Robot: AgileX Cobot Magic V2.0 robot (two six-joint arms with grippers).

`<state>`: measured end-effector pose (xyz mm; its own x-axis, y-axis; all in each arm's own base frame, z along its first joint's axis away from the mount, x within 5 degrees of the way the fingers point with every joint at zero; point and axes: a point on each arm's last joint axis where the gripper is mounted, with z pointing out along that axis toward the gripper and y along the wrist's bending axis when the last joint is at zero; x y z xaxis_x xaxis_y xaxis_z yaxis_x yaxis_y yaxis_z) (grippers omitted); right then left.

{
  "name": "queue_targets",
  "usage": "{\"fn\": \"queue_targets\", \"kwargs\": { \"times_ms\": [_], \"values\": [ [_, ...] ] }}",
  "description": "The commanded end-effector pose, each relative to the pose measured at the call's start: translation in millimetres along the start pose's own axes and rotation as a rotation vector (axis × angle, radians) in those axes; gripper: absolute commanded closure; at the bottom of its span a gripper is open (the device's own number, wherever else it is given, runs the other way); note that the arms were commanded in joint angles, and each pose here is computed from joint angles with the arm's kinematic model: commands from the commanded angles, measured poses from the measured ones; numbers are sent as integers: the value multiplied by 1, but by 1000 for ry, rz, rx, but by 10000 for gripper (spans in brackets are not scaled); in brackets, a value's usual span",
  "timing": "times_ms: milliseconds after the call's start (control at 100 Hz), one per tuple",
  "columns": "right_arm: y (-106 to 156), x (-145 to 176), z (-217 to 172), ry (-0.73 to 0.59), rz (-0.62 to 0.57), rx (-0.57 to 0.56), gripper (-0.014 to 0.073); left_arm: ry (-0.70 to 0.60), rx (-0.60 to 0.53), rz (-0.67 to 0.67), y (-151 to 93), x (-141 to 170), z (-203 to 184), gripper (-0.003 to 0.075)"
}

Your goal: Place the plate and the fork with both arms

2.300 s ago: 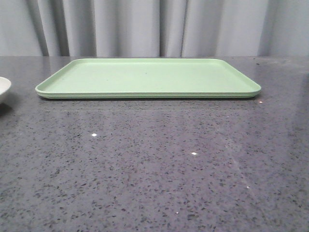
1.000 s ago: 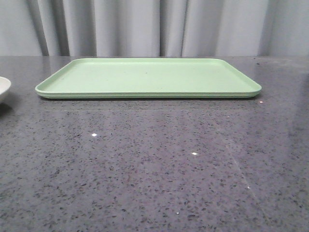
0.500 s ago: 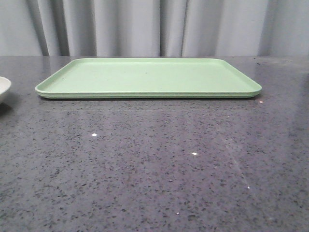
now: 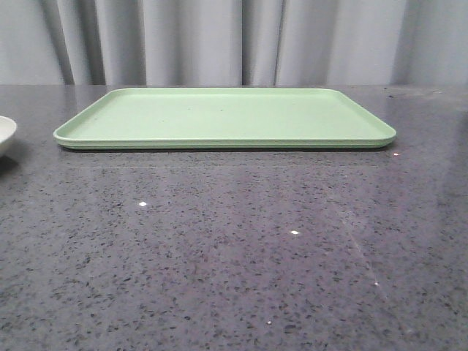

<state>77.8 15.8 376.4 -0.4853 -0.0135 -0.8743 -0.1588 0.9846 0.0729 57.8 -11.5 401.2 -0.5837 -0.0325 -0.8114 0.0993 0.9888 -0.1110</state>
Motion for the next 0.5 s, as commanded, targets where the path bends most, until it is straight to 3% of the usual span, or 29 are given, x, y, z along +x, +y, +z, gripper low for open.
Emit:
{"fn": "queue_targets", "kwargs": {
  "times_ms": [0,160,290,360,490],
  "values": [
    [0,-14,-4,-81,-1,7,679,-88,24,-11,-3,-13,-3,740],
    [0,-14,-4,-86,-1,7,449,-87,29,-14,-3,-13,-3,713],
    [0,-15,-4,-96,-1,7,230,-85,38,-18,-4,-13,-3,577],
    [0,-16,-4,-102,-1,7,182,-85,39,-19,-4,-13,-3,495],
    [0,-17,-4,-109,-1,7,177,-85,39,-19,-4,-13,-3,323]
  ]
}}
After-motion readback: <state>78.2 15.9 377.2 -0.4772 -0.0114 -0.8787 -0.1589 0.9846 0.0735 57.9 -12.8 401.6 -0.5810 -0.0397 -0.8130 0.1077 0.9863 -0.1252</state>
